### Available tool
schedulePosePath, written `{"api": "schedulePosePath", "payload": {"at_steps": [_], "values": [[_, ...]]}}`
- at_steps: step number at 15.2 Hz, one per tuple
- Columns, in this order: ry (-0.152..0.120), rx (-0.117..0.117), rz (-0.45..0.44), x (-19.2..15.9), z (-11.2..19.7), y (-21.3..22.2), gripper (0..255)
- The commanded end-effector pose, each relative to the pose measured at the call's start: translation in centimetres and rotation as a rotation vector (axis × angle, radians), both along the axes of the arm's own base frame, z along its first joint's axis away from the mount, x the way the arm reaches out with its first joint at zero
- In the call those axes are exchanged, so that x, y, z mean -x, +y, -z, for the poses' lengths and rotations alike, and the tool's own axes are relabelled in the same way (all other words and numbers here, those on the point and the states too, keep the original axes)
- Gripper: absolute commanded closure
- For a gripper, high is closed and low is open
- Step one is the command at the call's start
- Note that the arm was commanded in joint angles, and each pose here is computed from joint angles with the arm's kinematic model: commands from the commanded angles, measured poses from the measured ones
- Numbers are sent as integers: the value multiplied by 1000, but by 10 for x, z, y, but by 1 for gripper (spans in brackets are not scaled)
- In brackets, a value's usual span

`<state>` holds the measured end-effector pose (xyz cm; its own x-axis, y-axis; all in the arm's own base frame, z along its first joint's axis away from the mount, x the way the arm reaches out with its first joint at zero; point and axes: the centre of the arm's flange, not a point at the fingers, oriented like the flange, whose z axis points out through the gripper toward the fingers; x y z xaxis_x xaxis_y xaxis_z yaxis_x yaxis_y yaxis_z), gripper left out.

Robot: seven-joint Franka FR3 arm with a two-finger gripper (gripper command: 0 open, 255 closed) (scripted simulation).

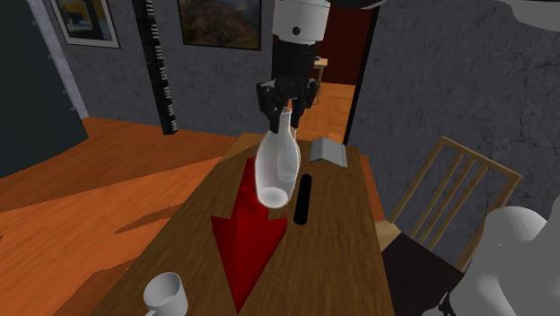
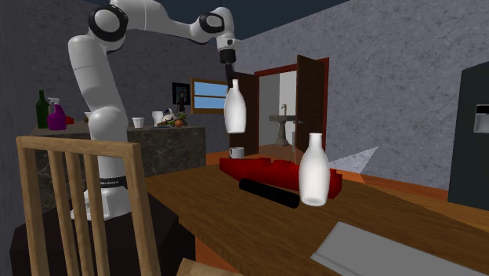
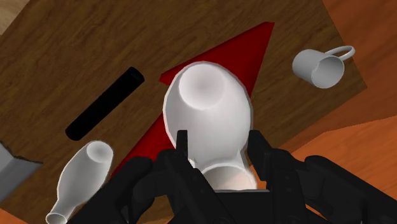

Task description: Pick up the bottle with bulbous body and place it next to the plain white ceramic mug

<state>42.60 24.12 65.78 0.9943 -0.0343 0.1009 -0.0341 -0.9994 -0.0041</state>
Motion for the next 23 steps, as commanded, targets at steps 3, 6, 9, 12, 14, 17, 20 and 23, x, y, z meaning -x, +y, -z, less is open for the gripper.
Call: {"api": "schedulePosePath", "payload": {"at_steps": [3, 6, 9, 12, 14, 17, 20, 23], "values": [[-1, -1, 2, 16, 10, 48, 255], [-1, -1, 2, 29, 18, 85, 255], [-1, -1, 2, 41, 26, 122, 255], [-1, -1, 2, 53, 34, 159, 255], [-1, -1, 2, 62, 39, 183, 255], [-1, -1, 2, 74, 47, 220, 255], [-1, -1, 2, 86, 54, 257, 255], [-1, -1, 2, 92, 69, 274, 255]]}}
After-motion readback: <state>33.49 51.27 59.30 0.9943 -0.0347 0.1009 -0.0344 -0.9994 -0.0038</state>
